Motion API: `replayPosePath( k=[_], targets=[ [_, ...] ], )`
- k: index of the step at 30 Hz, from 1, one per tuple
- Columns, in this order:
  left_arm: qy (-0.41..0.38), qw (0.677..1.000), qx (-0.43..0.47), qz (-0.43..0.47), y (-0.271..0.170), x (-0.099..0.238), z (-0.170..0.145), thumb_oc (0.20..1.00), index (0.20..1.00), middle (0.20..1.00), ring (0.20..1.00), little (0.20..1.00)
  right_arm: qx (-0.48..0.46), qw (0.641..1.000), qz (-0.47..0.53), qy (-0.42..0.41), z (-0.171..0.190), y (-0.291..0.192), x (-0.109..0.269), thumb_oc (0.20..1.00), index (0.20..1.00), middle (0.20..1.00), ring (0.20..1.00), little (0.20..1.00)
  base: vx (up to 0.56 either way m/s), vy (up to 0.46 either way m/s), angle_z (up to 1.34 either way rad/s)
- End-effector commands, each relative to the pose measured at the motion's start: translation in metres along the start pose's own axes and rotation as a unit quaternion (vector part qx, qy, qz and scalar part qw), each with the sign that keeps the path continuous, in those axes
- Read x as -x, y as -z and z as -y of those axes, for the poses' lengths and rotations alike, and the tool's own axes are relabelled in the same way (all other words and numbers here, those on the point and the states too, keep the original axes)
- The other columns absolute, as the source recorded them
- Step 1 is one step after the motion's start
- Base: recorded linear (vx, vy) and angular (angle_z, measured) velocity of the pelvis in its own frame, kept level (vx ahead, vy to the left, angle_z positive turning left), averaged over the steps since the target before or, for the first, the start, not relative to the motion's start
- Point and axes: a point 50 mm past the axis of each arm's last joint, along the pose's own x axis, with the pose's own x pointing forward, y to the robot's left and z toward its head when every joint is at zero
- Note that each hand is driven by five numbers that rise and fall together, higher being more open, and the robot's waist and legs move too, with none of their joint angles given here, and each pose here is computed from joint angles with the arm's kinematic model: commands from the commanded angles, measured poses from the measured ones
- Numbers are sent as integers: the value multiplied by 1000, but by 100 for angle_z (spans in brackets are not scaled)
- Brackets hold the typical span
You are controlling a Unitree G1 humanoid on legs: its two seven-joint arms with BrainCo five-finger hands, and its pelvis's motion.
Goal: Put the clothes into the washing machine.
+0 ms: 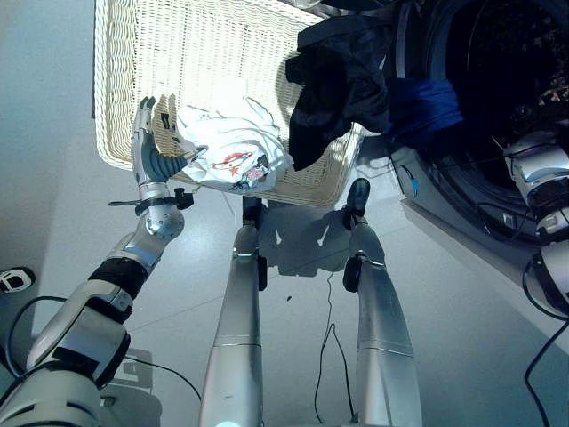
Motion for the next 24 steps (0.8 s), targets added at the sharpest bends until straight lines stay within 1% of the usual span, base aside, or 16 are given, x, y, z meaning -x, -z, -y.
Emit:
replayPosePath(
  k=[1, 4, 7, 8, 17, 24],
  targets=[
    [-38, 999, 22, 1, -4, -1, -3, 1000, 1000, 1000, 1000, 1000, 69, 990, 96, 72, 43, -13, -24, 1000, 1000, 1000, 1000, 1000, 0, 0, 0],
    [-41, 999, 24, 3, -6, -2, -2, 1000, 1000, 1000, 1000, 1000, 71, 988, 129, 37, 29, -20, -13, 1000, 1000, 1000, 1000, 1000, 0, 0, 0],
    [-41, 999, 24, 3, -6, -2, -2, 1000, 1000, 1000, 1000, 1000, 71, 988, 132, 32, 27, -20, -12, 1000, 1000, 1000, 1000, 1000, 0, 0, 0],
    [-45, 999, 24, 4, -9, -5, 0, 1000, 1000, 1000, 1000, 1000, 67, 984, 164, -14, 10, -24, 3, 1000, 1000, 1000, 1000, 1000, 0, 0, 0],
    [-50, 998, 24, 10, -15, -9, 3, 1000, 1000, 1000, 1000, 1000, 63, 976, 195, -72, -11, -24, 24, 1000, 1000, 1000, 1000, 1000, 0, 0, 0],
    [-52, 998, 26, 12, -19, -11, 7, 1000, 1000, 1000, 1000, 1000, 107, 957, 234, -134, -30, -24, 40, 1000, 1000, 1000, 1000, 1000, 0, 0, 0]
  ],
)
